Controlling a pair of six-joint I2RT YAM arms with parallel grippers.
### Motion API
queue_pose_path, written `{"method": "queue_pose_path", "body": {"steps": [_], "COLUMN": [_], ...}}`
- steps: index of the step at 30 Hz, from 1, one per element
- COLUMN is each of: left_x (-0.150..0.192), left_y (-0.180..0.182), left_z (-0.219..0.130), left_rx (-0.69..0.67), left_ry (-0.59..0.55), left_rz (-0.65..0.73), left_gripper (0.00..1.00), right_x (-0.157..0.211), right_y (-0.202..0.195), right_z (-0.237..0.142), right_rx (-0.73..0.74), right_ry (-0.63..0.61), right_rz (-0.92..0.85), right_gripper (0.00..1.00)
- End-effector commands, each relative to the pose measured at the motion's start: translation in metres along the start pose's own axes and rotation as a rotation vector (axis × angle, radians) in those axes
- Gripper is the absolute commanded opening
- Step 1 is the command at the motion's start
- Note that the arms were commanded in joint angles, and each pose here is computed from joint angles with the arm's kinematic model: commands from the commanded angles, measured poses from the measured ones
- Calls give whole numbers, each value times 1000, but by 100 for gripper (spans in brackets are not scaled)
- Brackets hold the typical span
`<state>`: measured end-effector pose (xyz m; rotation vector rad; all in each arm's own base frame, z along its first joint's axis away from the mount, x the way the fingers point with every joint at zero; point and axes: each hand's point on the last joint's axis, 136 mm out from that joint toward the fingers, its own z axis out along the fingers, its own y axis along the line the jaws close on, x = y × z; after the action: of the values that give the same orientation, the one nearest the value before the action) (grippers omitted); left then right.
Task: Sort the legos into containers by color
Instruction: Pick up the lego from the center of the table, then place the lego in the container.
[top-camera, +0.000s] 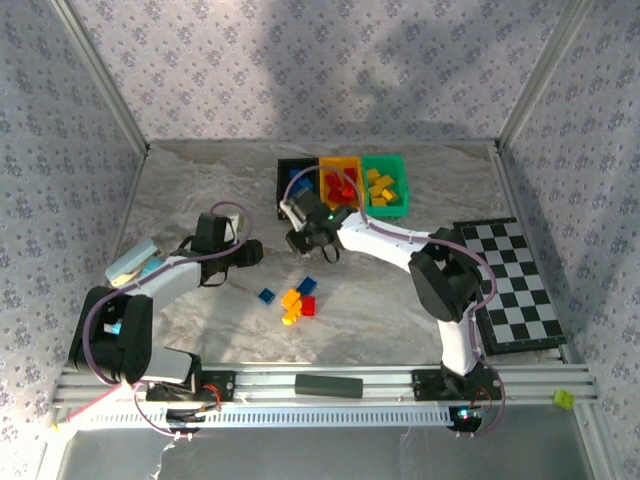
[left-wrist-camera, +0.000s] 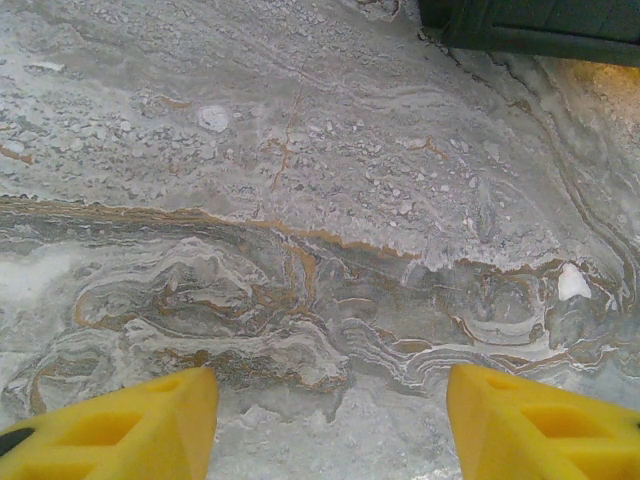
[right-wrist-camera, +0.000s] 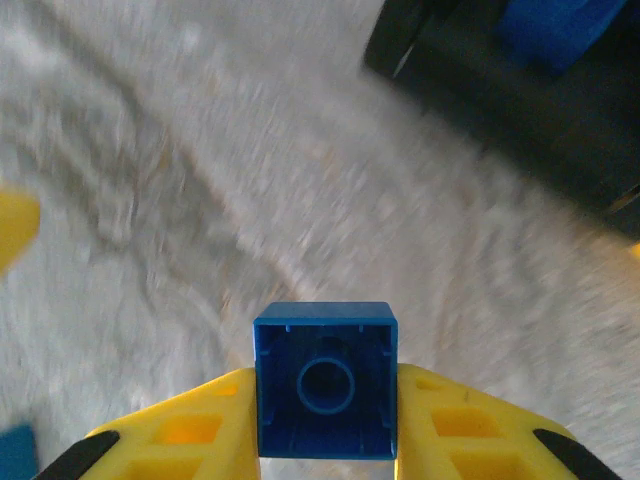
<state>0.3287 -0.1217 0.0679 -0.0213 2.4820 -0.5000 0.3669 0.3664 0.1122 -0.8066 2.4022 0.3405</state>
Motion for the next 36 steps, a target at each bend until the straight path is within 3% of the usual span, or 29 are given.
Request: {"method": "queue_pose_path", "body": {"steps": [1,6,7,10,11,20,28,36], "left_x": [-9,-8,-9,-9,-9,-8,-9,1], "left_y": [-2,-2,-2,-3,-3,-3,-8,-12], "left_z": [-3,-3,-3,-4,-4,-3,-8,-13], "left_rx": [13,10,10,15,13,18,40,66], "left_ry": [-25,-24,-26,-24,-24,-21,-32,-4], "left_rz": [9,10,11,11,12,7,5,-28], "left_gripper": [62,62,62,62,62,62,62,62], "right_x": [-38,-66,-70,-74,-77,-75,-42,38], "right_y": [-40,-85,-91,-97,-96,-82,-67,-75], "right_z": [2,24,27,35,32,-4,-43,-75], "right_rx": [68,107,109,114,110,72,53,105], "right_ry": [-56,-67,-64,-37,-43,-121,-147,-101], "right_rz": [42,121,128,132,130,144,135,108], "right_gripper": [33,35,38,59,61,63,63,63]}}
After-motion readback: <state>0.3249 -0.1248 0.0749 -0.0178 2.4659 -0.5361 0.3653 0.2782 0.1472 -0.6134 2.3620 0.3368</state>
